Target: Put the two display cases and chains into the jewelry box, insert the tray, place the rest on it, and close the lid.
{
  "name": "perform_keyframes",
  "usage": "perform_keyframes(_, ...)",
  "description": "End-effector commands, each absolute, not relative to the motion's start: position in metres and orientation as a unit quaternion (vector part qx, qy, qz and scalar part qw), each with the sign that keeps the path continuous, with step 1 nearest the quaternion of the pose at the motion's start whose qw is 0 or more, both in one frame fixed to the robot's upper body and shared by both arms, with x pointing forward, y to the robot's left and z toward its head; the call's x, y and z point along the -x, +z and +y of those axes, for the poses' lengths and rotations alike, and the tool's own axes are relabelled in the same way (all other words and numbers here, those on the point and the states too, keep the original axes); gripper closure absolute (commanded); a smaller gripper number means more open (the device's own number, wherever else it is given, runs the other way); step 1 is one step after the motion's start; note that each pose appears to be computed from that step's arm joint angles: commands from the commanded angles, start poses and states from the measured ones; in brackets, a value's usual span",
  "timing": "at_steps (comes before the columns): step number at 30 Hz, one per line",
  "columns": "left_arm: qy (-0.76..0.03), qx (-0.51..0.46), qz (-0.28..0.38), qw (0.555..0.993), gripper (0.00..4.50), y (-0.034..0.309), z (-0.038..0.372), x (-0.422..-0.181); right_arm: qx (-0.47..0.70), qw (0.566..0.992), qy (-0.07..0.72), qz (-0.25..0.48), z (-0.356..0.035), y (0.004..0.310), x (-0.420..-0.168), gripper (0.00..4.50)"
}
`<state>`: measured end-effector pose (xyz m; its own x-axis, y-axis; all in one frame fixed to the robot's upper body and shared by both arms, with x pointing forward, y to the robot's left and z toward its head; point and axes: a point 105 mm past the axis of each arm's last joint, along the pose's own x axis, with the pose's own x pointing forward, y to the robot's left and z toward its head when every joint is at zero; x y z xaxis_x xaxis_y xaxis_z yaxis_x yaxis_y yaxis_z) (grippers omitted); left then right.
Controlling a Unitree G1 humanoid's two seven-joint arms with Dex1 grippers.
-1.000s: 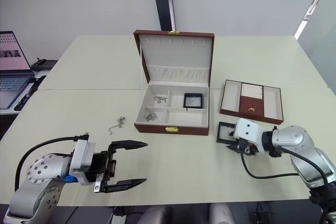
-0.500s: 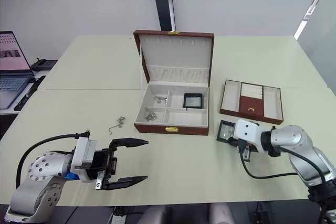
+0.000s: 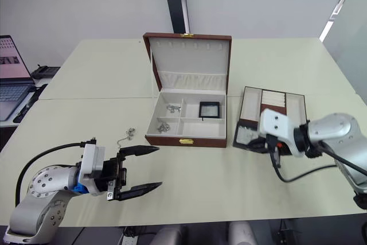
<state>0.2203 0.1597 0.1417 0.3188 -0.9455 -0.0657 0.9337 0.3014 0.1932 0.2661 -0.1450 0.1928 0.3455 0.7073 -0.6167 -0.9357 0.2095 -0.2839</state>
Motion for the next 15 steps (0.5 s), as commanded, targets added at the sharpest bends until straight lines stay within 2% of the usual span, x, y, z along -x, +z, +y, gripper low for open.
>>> perform_keyframes(1,-0.557,-0.112,-0.039,0.822,0.0,0.155,0.169,-0.229,0.314,0.751,0.559,0.156,-0.124,0.212,-0.271,4.49)
perform_keyframes(7,-0.519,-0.122,-0.018,0.846,0.0,0.159,0.182,-0.243,0.327,0.731,0.579,0.155,-0.093,0.211,-0.298,4.49)
perform_keyframes(15,-0.513,-0.121,-0.012,0.85,0.0,0.157,0.183,-0.243,0.335,0.709,0.596,0.172,-0.063,0.188,-0.327,4.49)
